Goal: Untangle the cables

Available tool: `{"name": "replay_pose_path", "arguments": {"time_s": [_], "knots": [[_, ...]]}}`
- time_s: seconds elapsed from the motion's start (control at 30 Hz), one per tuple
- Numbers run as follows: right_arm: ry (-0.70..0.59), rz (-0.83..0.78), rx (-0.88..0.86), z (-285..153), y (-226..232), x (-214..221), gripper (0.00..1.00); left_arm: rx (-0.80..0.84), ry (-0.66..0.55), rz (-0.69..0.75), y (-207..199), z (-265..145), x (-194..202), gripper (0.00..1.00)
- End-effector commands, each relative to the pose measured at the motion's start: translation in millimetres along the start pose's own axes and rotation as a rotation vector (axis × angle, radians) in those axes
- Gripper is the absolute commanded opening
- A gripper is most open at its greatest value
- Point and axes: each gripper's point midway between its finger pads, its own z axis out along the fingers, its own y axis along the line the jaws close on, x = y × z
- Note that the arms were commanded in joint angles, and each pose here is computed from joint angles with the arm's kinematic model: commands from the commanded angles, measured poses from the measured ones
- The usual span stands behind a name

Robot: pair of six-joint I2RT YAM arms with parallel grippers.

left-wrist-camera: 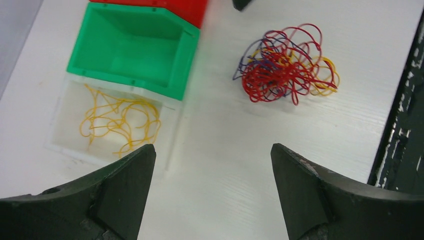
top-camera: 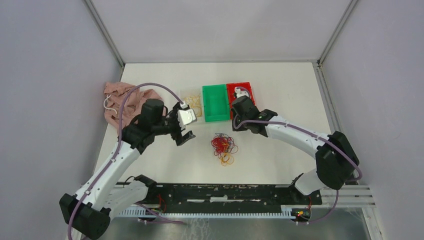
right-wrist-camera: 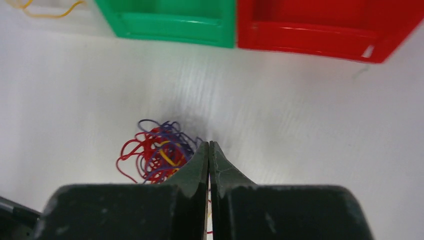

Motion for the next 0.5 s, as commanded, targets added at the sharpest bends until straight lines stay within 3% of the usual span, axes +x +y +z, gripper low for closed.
{"name": "replay_pose_path", "arguments": {"time_s": [0.0, 0.1, 0.23, 0.37, 0.47], "knots": [[-0.065, 0.16, 0.079, -13, -30, -10, 0.06, 0.057, -0.081, 0.147, -27, 0, -5, 0.91], [-0.085, 0.116, -0.002, -24, -25, -10, 0.26, 0.094, -0.092, 0.229, -48, 3, 5, 0.9], [-0.144, -0.053, -0.299, -55, 18, -14, 0.64, 0.103, -0.086, 0.257, -52, 11, 9, 0.89], [-0.106, -0.252, -0.407, -73, 45, -6, 0.8, 0.102, -0.087, 0.324, -50, 15, 13, 0.88], [-0.035, -0.342, -0.423, -67, 57, 3, 0.87, 0.068, -0.124, 0.378, -48, 13, 9, 0.88]]}}
